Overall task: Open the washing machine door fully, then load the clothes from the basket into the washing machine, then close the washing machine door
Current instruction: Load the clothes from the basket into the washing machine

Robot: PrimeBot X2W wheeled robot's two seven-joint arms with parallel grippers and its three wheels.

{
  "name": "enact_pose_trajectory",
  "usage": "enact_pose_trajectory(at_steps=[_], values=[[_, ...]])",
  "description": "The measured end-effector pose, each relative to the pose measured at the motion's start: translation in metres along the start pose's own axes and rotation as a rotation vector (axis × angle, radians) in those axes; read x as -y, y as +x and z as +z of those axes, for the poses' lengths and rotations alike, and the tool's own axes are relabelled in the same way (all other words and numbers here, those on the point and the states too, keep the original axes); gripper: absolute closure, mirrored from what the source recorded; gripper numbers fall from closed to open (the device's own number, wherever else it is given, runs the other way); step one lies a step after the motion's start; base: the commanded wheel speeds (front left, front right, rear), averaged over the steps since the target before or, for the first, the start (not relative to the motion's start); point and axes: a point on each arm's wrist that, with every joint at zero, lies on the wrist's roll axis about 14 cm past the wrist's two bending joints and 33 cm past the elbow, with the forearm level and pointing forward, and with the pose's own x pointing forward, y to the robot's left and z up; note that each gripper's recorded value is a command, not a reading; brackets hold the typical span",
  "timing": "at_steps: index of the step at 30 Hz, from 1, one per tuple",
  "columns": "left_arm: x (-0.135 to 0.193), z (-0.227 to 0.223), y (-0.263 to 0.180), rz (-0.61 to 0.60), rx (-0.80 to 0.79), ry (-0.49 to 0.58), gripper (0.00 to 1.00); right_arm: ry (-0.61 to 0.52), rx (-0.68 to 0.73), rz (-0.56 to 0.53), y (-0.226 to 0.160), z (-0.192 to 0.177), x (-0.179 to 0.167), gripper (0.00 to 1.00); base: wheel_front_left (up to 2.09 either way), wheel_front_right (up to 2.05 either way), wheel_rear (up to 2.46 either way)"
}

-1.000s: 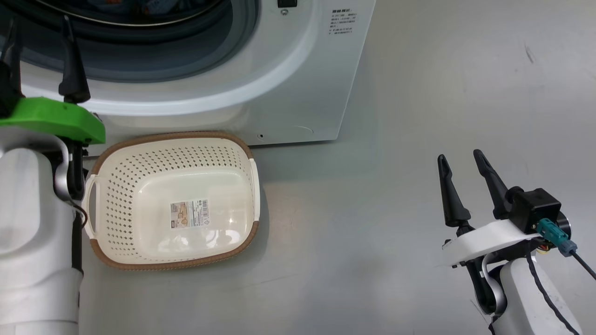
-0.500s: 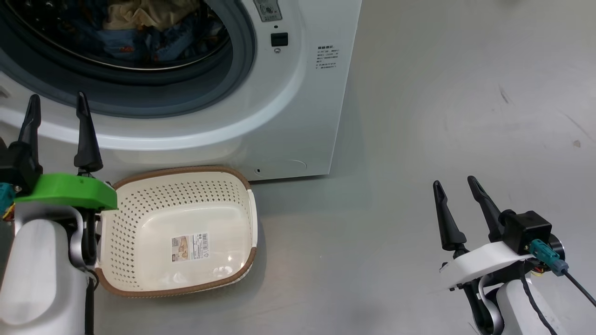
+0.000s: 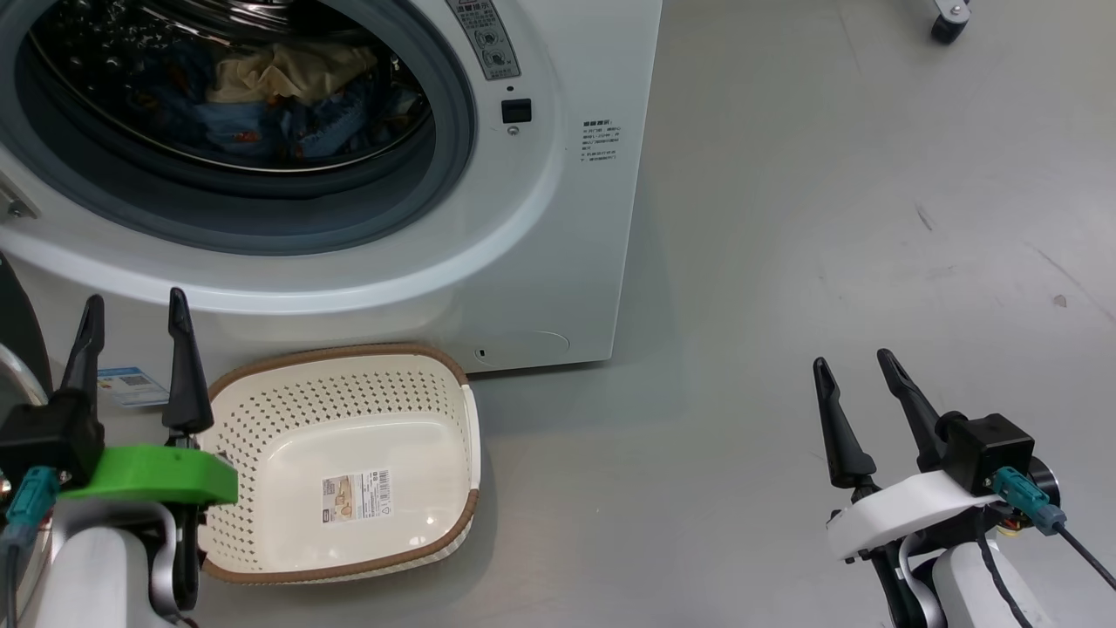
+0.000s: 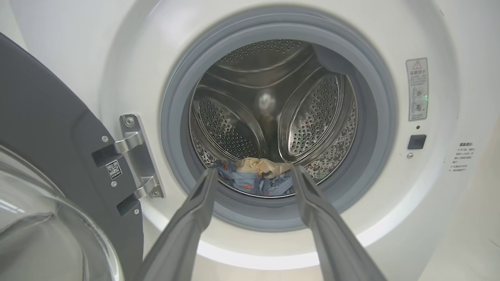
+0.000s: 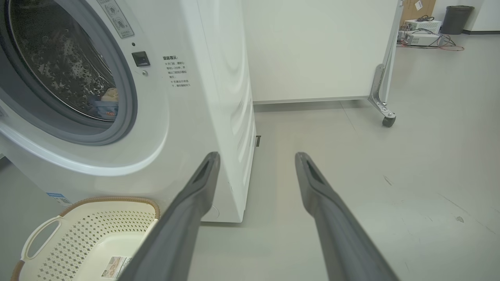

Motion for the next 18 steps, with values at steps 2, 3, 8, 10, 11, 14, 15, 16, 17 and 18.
enact_pose_trajectory(at_steps=[2, 3, 8, 10, 11, 14, 15, 16, 17, 18], values=[[-0.002, -0.004, -0.008, 0.009, -0.014, 0.0, 0.0, -0.002, 0.004, 0.0, -0.001, 0.001, 0.0, 0.0, 0.0, 0.0, 0.0], [-0.003, -0.005, -0.012, 0.012, -0.018, 0.005, 0.0, -0.003, 0.007, 0.0, -0.001, 0.002, 0.0, 0.0, 0.0, 0.0, 0.0], [-0.005, -0.016, -0.034, 0.023, -0.061, 0.012, 0.0, -0.005, 0.009, -0.005, -0.008, 0.003, 0.001, 0.0, 0.0, 0.0, 0.0], [-0.004, -0.019, -0.042, 0.026, -0.071, 0.009, 0.0, -0.007, 0.016, -0.006, -0.009, 0.006, 0.001, 0.0, 0.0, 0.0, 0.0], [-0.005, -0.02, -0.045, 0.029, -0.077, 0.009, 0.0, -0.008, 0.021, -0.005, -0.009, 0.007, 0.001, 0.0, 0.0, 0.0, 0.0], [-0.005, -0.022, -0.05, 0.034, -0.085, 0.008, 0.0, -0.009, 0.026, -0.006, -0.009, 0.009, 0.001, 0.0, 0.0, 0.0, 0.0], [-0.006, -0.022, -0.051, 0.037, -0.085, 0.009, 0.0, -0.01, 0.028, -0.007, -0.01, 0.01, 0.002, 0.0, 0.0, 0.0, 0.0], [-0.006, -0.021, -0.052, 0.039, -0.082, 0.01, 0.0, -0.01, 0.031, -0.008, -0.01, 0.011, 0.002, 0.0, 0.0, 0.0, 0.0], [-0.006, -0.02, -0.054, 0.039, -0.081, 0.01, 0.0, -0.012, 0.033, -0.009, -0.011, 0.011, 0.002, 0.0, 0.0, 0.0, 0.0], [-0.006, -0.02, -0.056, 0.039, -0.083, 0.011, 0.0, -0.011, 0.034, -0.012, -0.012, 0.012, 0.003, 0.0, 0.0, 0.0, 0.0]])
